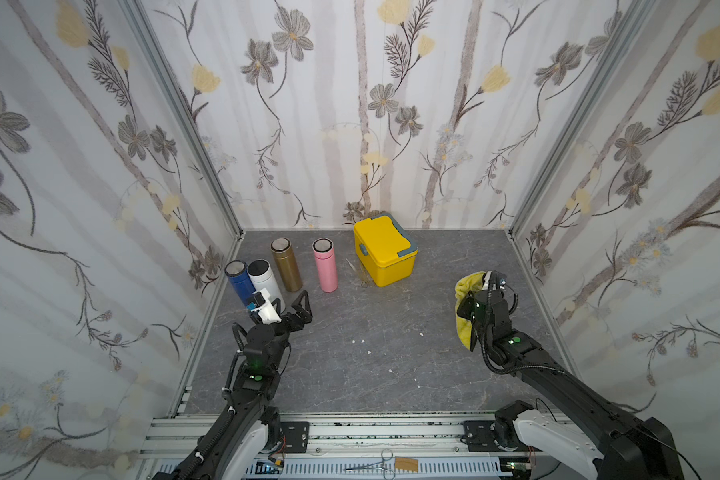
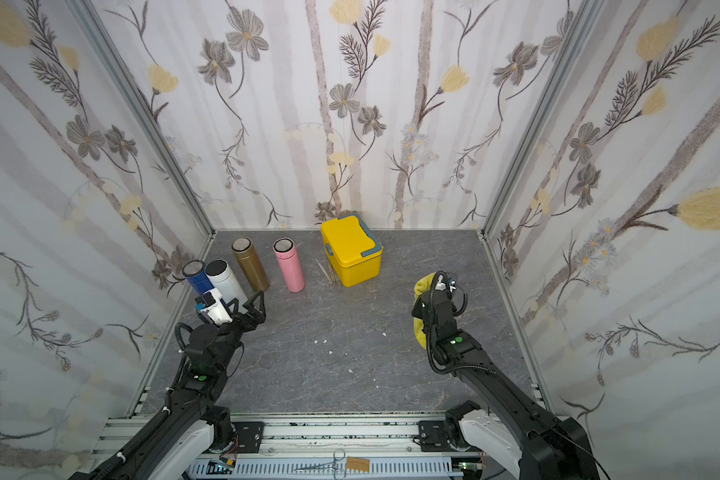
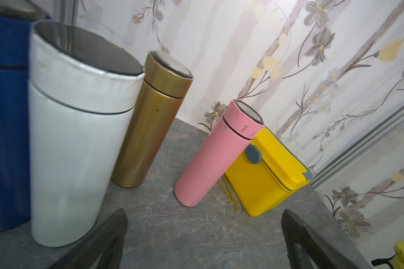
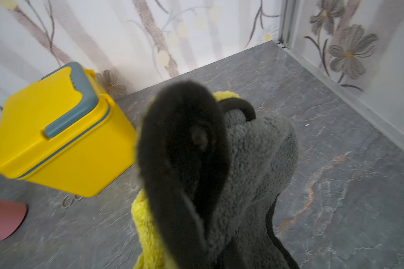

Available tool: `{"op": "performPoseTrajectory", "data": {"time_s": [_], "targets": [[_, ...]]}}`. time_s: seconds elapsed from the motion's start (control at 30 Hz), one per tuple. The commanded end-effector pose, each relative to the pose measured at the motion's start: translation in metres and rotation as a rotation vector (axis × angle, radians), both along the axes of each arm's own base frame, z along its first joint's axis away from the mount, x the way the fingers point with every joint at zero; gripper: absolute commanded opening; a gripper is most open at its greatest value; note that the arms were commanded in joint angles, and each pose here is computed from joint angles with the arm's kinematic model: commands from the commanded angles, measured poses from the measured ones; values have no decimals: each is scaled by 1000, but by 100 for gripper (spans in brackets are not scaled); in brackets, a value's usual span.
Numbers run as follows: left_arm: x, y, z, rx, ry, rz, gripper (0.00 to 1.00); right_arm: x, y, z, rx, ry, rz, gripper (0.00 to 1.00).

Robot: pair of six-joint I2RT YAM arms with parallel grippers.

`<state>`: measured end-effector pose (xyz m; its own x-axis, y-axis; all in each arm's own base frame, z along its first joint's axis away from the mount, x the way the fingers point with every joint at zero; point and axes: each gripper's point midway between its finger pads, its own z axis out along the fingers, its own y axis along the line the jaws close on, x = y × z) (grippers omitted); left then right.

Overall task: Wipe the surface of the thermos
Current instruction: Pick up the thermos from the center of the board.

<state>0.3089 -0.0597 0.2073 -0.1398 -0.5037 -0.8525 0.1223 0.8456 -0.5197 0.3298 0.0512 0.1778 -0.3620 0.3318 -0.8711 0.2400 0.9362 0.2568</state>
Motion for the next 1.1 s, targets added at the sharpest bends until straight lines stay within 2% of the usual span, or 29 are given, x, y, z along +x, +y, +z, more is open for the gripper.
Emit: {"op": "performPoseTrajectory", "data": {"time_s": [0.0, 0.13, 0.3, 0.33, 0.4, 0.57, 0.77, 1.07], "targets": [[1, -22, 9, 56, 15, -75, 100, 10, -24, 7, 13, -64, -92, 0], [-6, -42, 28, 124, -75, -78, 100, 21, -39, -4, -19, -98, -112, 0], [-8, -29, 49, 137, -196, 6, 100, 18, -66, -25, -62, -103, -257, 0], [-9, -29, 53, 150, -227, 11, 100, 17, -66, -31, -71, -69, -252, 0], [-5, -36, 61, 179, -260, -17, 100, 19, -63, -28, -50, -103, -224, 0], [37, -56, 54, 254, -179, -38, 100, 16, -55, -29, -12, -136, -174, 0], [79, -65, 38, 319, -124, 1, 100, 23, -46, -31, -10, -123, -129, 0], [121, -70, 29, 409, -68, 35, 100, 26, -43, -33, -14, -113, -121, 0]]}}
